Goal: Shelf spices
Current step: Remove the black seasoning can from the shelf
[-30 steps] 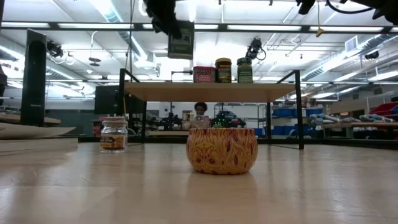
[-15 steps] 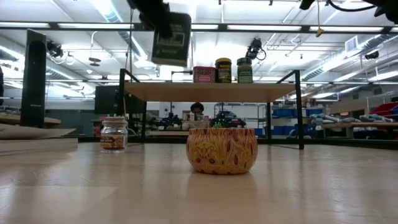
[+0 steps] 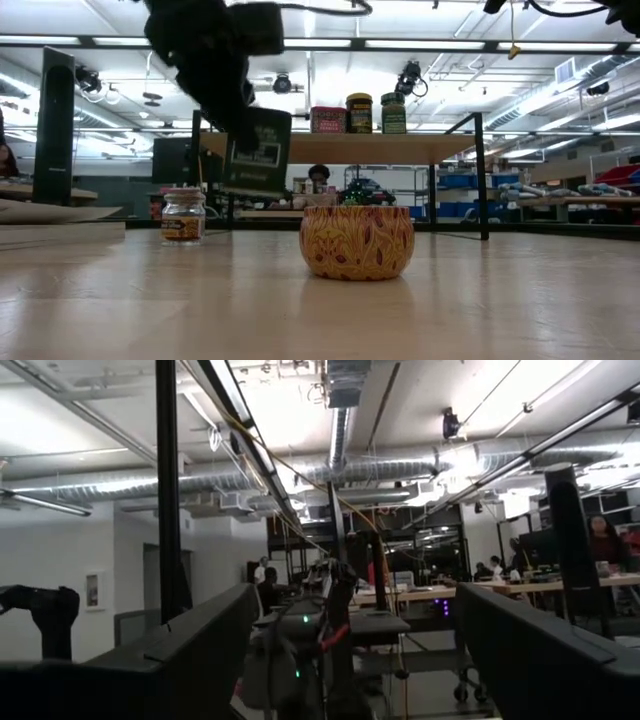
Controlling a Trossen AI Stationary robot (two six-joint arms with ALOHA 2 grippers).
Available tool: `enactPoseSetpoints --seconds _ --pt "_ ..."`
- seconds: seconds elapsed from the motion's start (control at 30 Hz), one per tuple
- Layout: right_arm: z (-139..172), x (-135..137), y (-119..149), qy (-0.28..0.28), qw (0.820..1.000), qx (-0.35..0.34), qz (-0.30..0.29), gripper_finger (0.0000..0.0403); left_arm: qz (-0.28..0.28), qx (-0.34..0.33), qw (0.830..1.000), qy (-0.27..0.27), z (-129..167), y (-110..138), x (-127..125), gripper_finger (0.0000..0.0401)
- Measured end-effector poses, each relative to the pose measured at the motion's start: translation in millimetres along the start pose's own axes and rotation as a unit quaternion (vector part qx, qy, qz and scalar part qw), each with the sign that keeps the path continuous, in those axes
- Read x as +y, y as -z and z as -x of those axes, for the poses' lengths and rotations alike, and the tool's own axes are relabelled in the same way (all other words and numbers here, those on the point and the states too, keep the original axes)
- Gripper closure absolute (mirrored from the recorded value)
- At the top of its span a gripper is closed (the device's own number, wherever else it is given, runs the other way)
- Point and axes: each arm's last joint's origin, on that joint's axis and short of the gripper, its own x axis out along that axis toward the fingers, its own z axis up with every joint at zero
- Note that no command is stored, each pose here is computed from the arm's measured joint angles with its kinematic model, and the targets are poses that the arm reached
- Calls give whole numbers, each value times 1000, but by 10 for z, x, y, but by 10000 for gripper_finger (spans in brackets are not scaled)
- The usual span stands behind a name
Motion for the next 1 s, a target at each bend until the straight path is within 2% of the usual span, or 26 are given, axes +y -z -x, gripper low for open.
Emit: enactPoseSetpoints --seconds 0.37,0.7,1.0 --pt "0 0 -1 0 1000 0 5 58 17 -7 1000 -13 -278 283 138 284" --pt "0 0 -1 0 1000 0 4 58 -6 -42 999 -6 -291 228 142 284" --pt "0 -5 0 10 1000 0 4 58 -15 -37 999 -6 -312 237 142 284"
